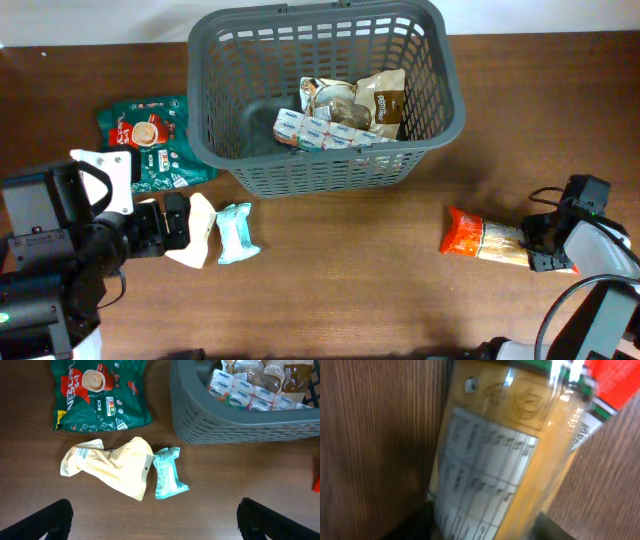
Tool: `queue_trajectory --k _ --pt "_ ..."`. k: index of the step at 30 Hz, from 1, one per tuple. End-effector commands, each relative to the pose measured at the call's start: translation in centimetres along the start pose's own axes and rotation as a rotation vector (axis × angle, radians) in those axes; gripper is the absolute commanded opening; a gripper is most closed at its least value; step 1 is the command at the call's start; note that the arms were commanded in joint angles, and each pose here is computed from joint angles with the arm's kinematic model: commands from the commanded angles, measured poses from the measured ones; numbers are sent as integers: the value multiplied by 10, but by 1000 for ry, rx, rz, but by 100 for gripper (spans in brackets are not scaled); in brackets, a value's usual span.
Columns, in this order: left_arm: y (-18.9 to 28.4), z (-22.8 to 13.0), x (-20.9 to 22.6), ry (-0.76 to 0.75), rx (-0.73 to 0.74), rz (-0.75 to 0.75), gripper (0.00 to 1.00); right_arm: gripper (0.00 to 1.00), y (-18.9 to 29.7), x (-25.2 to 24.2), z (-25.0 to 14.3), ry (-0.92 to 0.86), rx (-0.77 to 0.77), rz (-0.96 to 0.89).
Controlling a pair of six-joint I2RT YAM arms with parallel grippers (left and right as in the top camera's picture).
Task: Pack container
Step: 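Move the right gripper to the orange pasta packet and grasp it, then lift the pasta packet with the right gripper over the basket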
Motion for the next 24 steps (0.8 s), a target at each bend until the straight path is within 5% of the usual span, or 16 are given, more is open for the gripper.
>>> queue_trajectory --k 1,10,18,24 --pt "1 1 -1 -12 -8 -9 99 40 -9 -9 -6 5 26 -36" --pt "1 1 -1 -12 -8 -9 99 4 -9 -2 -3 16 20 -7" --pt "1 1 -1 -12 -8 -9 99 4 28 44 2 100 82 132" --pt "1 1 -1 -12 -8 -9 99 3 109 101 17 239 31 267"
Point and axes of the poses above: each gripper's point midway between its finger pads, its own y axis back along the fingers, its own x axis along the line the jaws close on, z = x × y, the point moved 2 cm from there along y, back along the fingers, and after that the axes turned 5 degrees about -y, right-handed, at the moved point
